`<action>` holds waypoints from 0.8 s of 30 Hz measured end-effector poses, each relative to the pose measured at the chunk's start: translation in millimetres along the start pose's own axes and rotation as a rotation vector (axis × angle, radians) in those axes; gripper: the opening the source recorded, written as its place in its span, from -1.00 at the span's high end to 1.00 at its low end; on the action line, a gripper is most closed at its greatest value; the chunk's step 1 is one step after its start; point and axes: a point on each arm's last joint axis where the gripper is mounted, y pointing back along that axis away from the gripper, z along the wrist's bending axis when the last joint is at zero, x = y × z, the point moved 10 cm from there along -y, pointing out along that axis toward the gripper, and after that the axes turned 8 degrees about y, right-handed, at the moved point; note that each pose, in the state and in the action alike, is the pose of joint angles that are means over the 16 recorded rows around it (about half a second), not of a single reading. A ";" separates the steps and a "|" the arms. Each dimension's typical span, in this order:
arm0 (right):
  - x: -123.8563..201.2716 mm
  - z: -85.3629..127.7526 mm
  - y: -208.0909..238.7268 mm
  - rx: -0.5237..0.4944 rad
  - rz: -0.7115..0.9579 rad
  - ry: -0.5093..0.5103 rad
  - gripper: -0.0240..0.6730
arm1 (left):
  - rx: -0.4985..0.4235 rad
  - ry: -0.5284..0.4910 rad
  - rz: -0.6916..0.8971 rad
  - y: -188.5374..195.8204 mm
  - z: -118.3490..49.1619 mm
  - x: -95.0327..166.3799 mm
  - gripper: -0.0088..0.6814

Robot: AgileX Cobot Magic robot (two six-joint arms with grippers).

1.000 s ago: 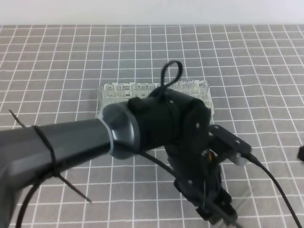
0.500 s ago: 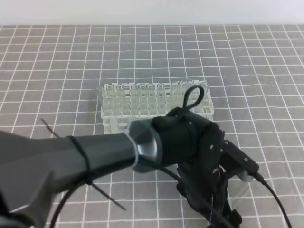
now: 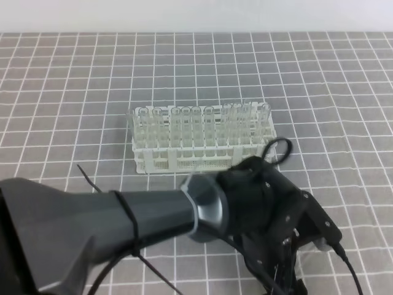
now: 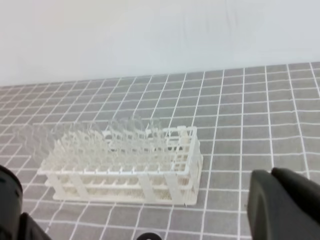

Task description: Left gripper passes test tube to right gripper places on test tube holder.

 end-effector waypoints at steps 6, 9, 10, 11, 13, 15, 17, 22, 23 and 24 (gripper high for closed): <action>2.6 1.0 0.0 -0.005 0.013 0.011 0.93 | -0.042 -0.049 -0.011 -2.1 -2.6 -2.8 0.83; 3.7 1.6 0.0 -0.008 0.019 0.014 0.93 | -0.054 -0.047 -0.015 -2.3 -4.0 -3.5 0.85; 4.0 1.8 0.0 -0.009 0.021 0.014 0.93 | -0.053 -0.040 -0.014 -2.3 -4.7 -3.3 0.86; 4.3 2.0 0.0 -0.010 0.022 0.015 0.93 | -0.052 -0.032 -0.013 -2.4 -5.4 -3.0 0.87; 4.7 2.3 0.1 -0.012 0.025 0.015 0.93 | -0.051 -0.017 -0.011 -2.5 -6.1 -2.5 0.88; 5.2 2.7 0.1 -0.014 0.027 0.015 0.93 | -0.050 -0.001 -0.006 -2.5 -6.5 -1.6 0.89; 5.6 3.0 0.1 -0.016 0.029 0.015 0.93 | -0.047 0.014 0.000 -2.1 -7.3 -0.1 0.91; 6.3 3.6 0.1 -0.019 0.033 0.015 0.93 | -0.044 0.043 0.019 -1.6 -8.2 3.6 0.94; 6.4 3.7 0.1 -0.020 0.033 0.015 0.93 | -0.044 0.044 0.025 -1.9 -8.1 4.6 0.95; 6.6 3.9 0.1 -0.021 0.034 0.015 0.93 | -0.043 0.046 0.029 -1.8 -8.4 5.4 0.95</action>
